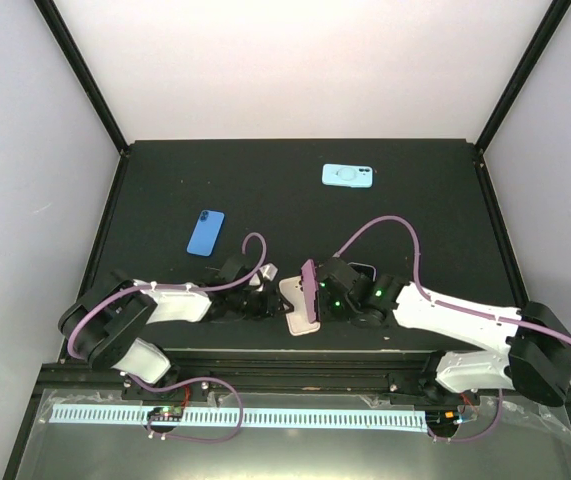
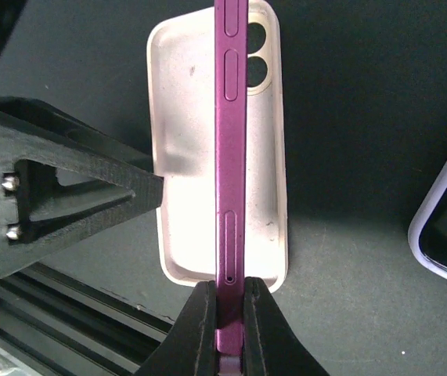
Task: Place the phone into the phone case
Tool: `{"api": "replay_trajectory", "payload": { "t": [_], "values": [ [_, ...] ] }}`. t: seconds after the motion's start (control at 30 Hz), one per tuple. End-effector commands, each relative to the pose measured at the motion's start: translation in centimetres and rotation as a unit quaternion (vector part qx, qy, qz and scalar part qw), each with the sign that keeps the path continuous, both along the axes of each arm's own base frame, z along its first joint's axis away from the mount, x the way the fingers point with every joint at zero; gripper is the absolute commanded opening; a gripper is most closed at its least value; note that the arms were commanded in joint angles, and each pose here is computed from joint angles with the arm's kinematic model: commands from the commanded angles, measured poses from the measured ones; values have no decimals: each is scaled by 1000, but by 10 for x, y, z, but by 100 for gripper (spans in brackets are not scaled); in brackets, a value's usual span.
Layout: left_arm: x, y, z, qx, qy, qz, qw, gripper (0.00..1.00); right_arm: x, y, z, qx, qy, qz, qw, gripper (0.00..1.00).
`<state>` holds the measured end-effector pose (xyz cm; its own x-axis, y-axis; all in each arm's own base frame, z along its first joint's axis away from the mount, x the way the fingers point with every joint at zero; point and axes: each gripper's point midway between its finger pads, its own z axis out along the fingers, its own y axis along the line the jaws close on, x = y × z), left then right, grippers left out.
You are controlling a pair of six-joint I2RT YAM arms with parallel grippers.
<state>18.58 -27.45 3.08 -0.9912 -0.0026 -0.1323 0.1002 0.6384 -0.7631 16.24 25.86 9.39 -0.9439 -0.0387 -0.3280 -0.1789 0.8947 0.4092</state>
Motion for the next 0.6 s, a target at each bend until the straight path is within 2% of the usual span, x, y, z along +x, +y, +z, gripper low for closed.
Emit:
{"api": "replay_trajectory", "payload": {
  "t": [0.0, 0.43, 0.57],
  "values": [
    [12, 1, 4, -8, -18, 14, 1000, 40, 7, 12, 7, -12, -24, 24, 999, 1],
    [27, 7, -6, 1, -36, 22, 999, 37, 12, 0, -9, -114, -20, 26, 993, 1],
    [29, 7, -7, -1, -40, 20, 999, 36, 11, -1, -11, -134, -17, 29, 990, 7]
  ]
}}
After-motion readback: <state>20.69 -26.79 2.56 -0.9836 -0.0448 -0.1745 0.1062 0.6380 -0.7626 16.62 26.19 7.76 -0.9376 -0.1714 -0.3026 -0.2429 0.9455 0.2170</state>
